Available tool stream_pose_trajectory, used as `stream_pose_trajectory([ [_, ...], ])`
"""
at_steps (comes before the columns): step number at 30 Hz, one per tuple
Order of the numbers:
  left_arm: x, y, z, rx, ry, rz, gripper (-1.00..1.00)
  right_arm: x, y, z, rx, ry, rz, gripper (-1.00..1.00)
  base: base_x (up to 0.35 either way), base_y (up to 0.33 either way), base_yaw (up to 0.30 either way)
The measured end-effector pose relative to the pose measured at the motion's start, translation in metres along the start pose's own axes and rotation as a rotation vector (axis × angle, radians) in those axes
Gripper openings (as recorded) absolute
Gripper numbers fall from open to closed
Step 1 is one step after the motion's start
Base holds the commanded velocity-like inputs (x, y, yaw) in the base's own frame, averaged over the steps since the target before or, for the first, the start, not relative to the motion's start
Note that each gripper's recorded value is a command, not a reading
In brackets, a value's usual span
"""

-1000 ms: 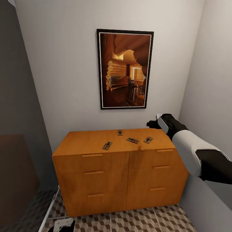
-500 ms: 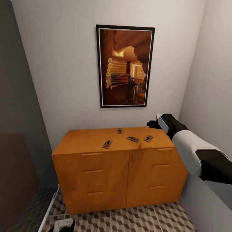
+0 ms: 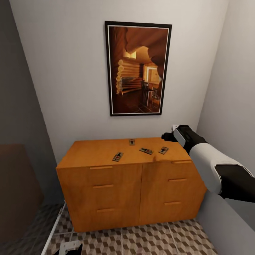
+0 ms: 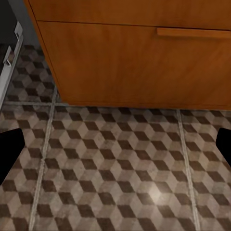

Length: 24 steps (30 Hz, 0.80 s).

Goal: Take the four mousetraps from the cabinet in the bathroom and place them on the bathroom floor. Make sure all four end up on the same floor surface, and ensure that at least two of them are either under or directly next to the same bathroom sink.

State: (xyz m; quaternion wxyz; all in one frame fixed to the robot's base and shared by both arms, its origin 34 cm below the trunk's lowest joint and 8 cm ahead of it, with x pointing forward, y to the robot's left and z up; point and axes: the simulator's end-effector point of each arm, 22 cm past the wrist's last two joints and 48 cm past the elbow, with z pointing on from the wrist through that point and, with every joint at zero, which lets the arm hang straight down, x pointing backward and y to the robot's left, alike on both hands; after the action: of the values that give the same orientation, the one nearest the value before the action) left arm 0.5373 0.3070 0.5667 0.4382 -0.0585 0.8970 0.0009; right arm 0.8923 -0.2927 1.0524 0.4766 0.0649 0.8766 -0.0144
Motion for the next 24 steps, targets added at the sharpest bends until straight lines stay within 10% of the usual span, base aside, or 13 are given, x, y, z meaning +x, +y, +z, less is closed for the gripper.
stream_pose_trajectory([
  [11, 0.002, 0.0, 0.0, 0.0, 0.004, 0.0, 1.0, 0.019, -0.009, -0.01, 0.007, 0.144, -0.015, 1.0, 0.0, 0.0, 0.0],
  [24, 0.002, 0.0, 0.0, 0.0, 0.004, 0.001, 1.0, -0.006, -0.022, -0.034, 0.017, 0.152, -0.017, 1.0, 0.0, 0.0, 0.0],
])
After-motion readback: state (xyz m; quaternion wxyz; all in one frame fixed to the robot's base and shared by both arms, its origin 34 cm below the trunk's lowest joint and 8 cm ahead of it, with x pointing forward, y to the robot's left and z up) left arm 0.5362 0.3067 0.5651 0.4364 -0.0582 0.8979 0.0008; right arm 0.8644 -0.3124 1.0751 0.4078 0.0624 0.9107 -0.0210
